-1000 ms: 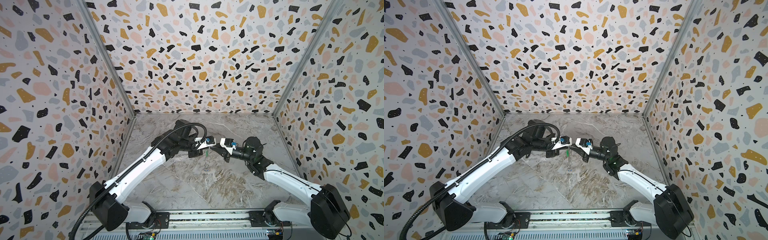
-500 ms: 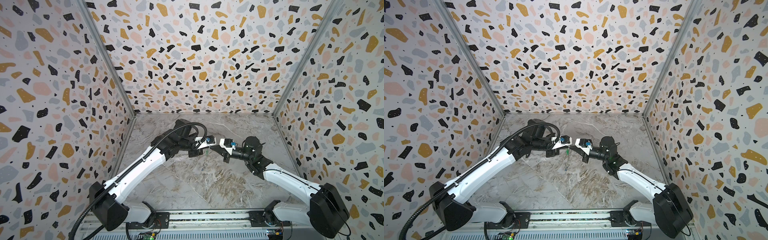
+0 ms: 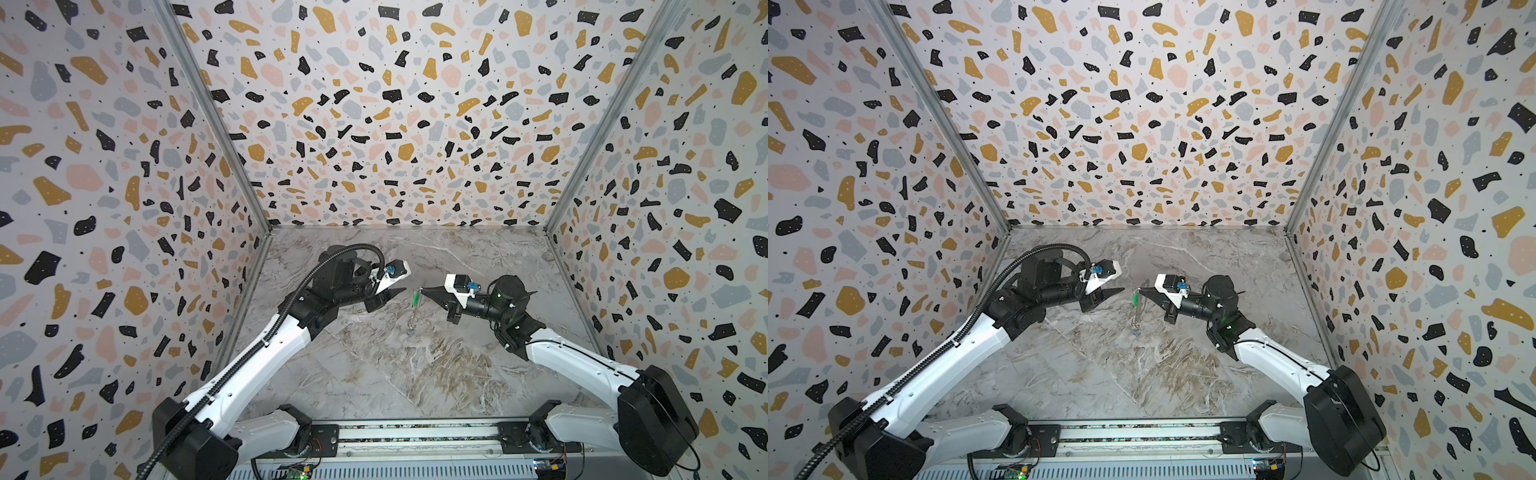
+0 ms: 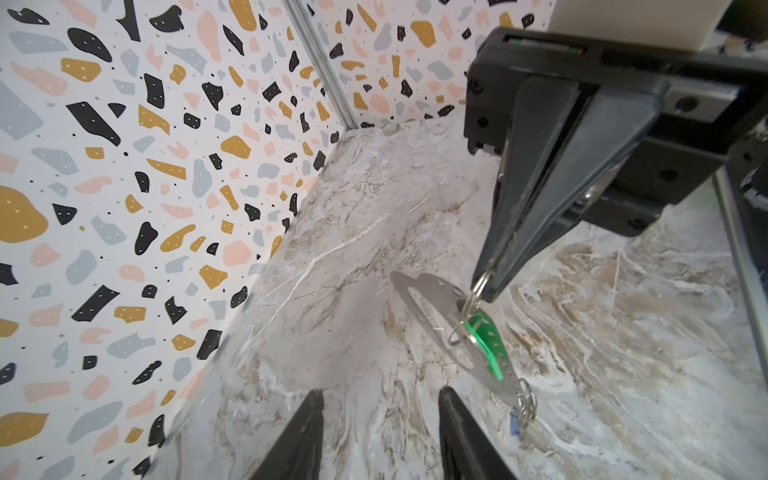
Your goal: Remove the keys from the keyring
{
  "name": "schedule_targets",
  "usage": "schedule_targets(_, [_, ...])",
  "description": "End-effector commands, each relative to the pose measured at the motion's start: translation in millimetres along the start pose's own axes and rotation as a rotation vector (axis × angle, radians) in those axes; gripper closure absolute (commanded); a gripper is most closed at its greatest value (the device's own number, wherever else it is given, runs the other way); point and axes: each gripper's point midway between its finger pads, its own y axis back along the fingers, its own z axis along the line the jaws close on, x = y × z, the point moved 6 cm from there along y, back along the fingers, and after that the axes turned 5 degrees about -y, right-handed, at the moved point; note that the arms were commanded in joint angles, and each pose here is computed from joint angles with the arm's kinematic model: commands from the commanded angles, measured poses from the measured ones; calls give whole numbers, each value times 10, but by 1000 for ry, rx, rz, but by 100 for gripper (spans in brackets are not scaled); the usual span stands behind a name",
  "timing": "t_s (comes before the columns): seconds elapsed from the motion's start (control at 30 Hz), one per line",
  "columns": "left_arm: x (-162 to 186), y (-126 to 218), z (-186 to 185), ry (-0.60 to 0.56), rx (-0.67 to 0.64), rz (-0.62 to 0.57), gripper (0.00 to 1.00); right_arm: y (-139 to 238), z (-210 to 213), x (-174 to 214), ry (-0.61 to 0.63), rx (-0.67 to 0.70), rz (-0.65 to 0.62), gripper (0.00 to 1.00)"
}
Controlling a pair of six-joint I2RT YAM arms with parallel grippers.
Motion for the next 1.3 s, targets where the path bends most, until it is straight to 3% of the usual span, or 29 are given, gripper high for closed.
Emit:
schedule_targets(0.0, [-173,-5,-10,49,10,-174,52,10,1,-164,21,-13,-87,100])
schedule_targets(0.37, [-106,-129,-62,123,55,-225,54,22,16,-234,19,-24,-141,100])
schedule_targets(0.73, [3,-207,-94,136,72,-190,60,32,20,-283,26,-20,-160,100])
schedule_targets(1.27, [-95,-262,-165,118,138,-264,69,0,-38,-316,9,21,-195,100])
